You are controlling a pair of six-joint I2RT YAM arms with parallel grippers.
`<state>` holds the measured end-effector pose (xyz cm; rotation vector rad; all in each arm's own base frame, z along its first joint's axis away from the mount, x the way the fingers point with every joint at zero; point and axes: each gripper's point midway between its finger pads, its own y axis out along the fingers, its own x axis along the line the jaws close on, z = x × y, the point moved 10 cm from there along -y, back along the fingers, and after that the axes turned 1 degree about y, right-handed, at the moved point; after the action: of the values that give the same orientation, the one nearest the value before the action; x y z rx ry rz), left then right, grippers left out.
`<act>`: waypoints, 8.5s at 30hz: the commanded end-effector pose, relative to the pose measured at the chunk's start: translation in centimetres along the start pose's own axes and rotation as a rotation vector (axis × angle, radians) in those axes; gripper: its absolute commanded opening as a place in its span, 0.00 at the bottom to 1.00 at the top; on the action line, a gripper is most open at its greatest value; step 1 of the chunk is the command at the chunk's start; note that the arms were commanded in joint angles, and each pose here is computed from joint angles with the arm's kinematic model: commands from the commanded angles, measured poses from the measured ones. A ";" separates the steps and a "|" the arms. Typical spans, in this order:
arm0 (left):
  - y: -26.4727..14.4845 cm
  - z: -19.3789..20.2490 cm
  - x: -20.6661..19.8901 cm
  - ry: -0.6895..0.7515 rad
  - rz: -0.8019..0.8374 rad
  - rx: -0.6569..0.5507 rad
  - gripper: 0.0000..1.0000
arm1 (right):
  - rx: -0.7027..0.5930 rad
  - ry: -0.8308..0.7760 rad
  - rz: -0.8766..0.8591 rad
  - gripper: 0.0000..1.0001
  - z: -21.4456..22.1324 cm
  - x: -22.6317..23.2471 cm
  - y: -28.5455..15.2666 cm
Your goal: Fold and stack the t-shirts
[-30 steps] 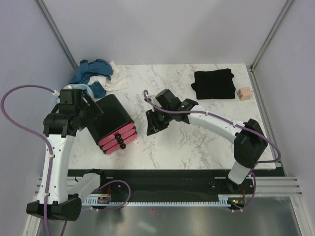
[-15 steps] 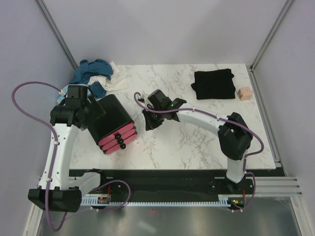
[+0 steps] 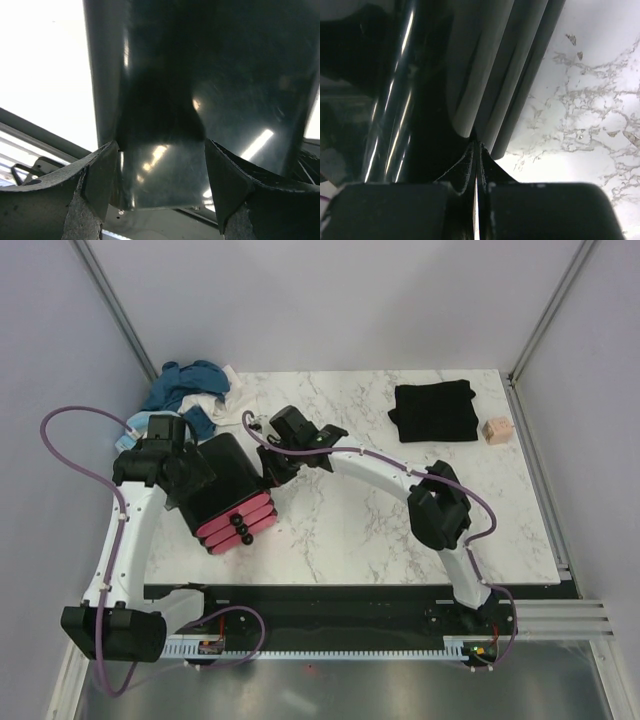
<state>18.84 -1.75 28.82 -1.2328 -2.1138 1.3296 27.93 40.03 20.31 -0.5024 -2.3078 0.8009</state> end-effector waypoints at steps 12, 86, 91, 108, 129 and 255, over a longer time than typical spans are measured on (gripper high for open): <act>4.7 0.4 -1.0 0.037 -0.083 0.079 0.77 | -0.007 0.017 -0.279 0.00 -1.9 7.9 8.6; 15.8 -23.0 -13.5 -0.013 0.051 -0.211 0.75 | -0.269 0.390 0.268 0.63 11.3 -4.4 -16.4; 19.7 -22.1 -13.4 -0.015 0.034 -0.129 0.75 | -0.262 0.396 0.263 0.63 11.2 -4.4 -16.3; 26.6 -20.6 -12.7 -0.117 -0.046 -0.028 0.73 | -0.301 0.422 0.269 0.64 11.0 -4.3 -17.3; 24.6 -22.4 -13.7 -0.060 -0.001 -0.159 0.69 | -0.257 0.477 0.239 0.63 11.7 -4.7 -15.8; -19.0 -3.0 -14.0 0.471 1.216 -0.317 0.02 | -0.318 0.485 0.401 0.59 6.4 -10.7 -11.1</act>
<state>20.91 -11.69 53.75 -2.8842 -1.5975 0.5992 27.91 23.61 16.27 -1.0692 -1.8707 0.5684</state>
